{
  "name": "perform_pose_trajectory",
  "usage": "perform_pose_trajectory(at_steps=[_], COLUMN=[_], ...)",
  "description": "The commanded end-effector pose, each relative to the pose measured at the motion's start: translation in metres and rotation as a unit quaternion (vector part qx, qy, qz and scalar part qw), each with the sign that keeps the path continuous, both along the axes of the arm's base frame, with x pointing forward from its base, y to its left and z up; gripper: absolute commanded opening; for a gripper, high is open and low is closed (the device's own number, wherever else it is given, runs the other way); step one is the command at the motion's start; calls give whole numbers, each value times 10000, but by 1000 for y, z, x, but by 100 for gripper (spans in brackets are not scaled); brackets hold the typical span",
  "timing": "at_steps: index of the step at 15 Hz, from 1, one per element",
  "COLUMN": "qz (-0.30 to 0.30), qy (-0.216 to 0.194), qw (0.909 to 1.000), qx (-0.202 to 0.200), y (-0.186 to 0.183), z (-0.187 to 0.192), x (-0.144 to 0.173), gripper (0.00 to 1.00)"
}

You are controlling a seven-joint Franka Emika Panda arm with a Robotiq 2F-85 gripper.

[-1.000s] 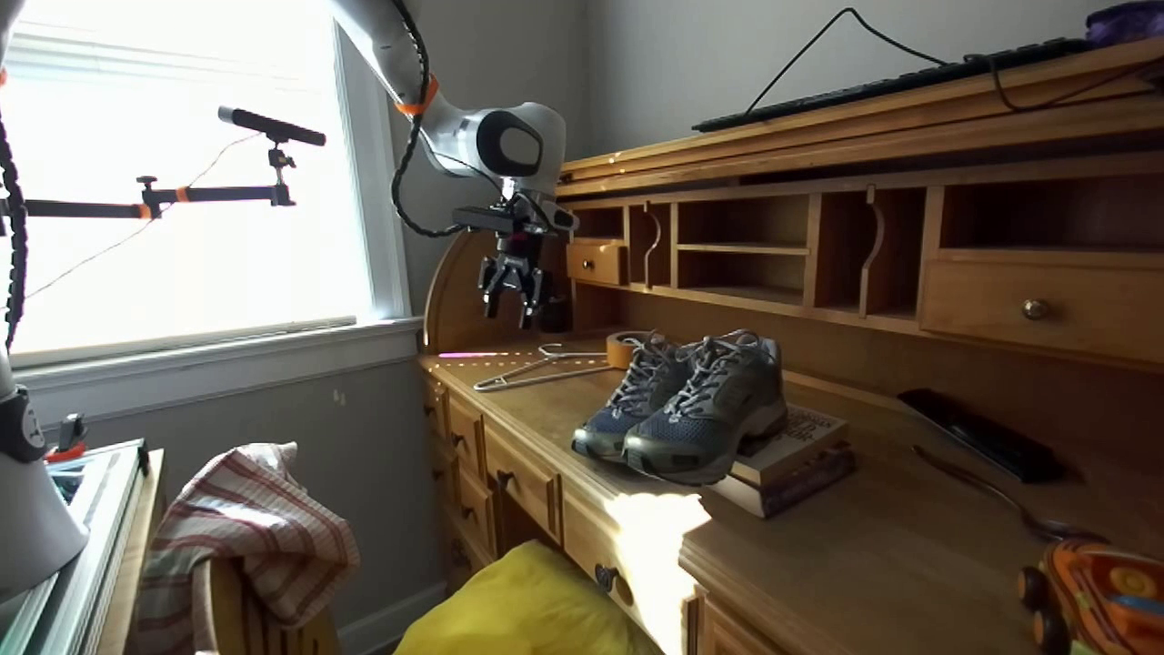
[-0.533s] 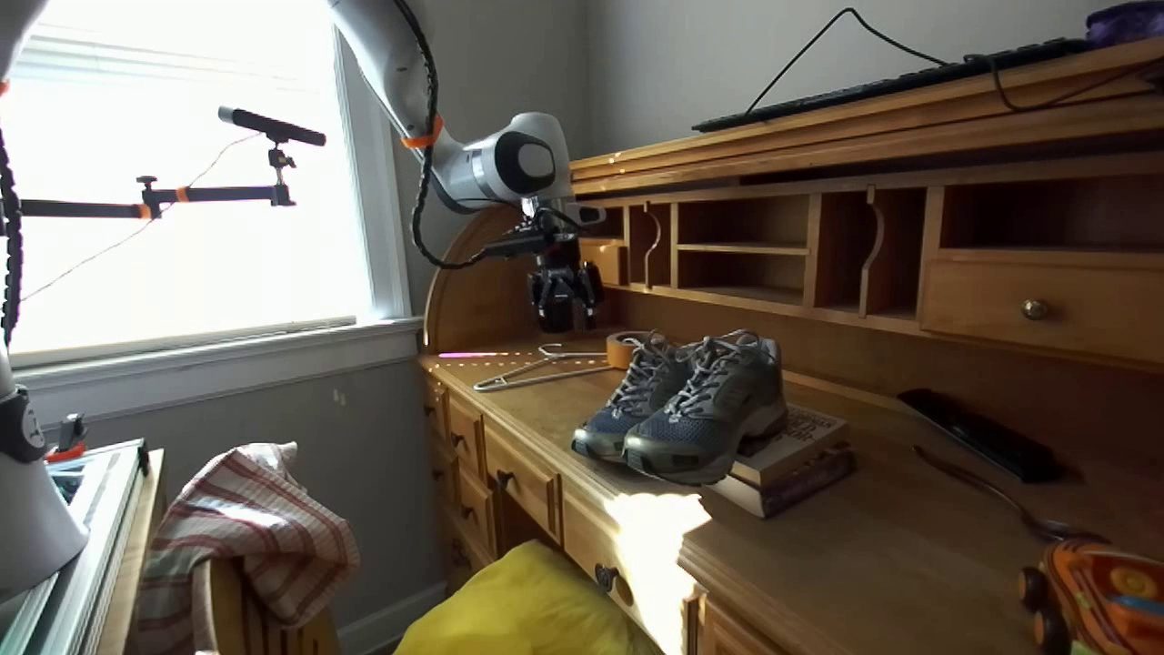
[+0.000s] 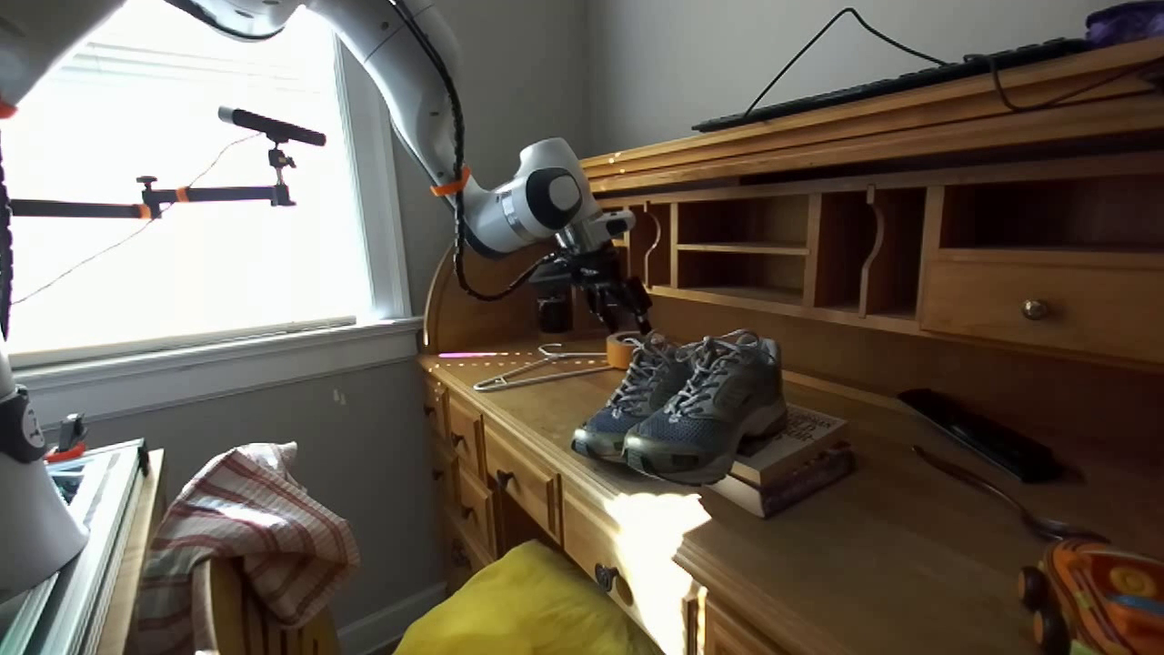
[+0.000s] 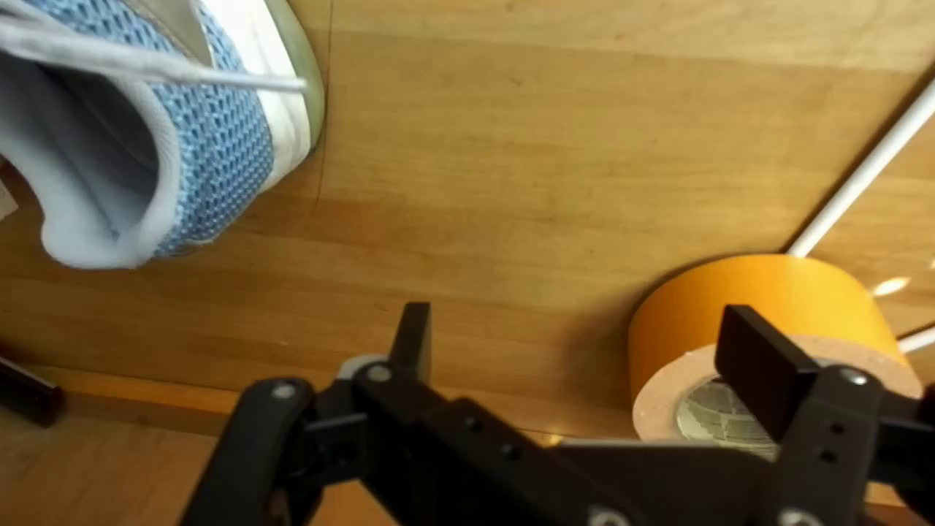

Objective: Hang the coat hanger on the left drawer

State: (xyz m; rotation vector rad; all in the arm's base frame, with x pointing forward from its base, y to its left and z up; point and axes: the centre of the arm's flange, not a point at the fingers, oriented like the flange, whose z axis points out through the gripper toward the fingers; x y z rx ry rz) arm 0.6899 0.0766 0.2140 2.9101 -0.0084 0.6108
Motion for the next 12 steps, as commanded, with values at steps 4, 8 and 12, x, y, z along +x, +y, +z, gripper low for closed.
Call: perform_pose_trajectory(at_steps=[4, 8, 12], qz=[-93, -20, 90], qy=[-171, -171, -171], qw=[9998, 9997, 9983], qx=[3, 172, 546], y=[4, 0, 3], z=[-7, -13, -21], x=[11, 26, 41], gripper=[100, 100, 100])
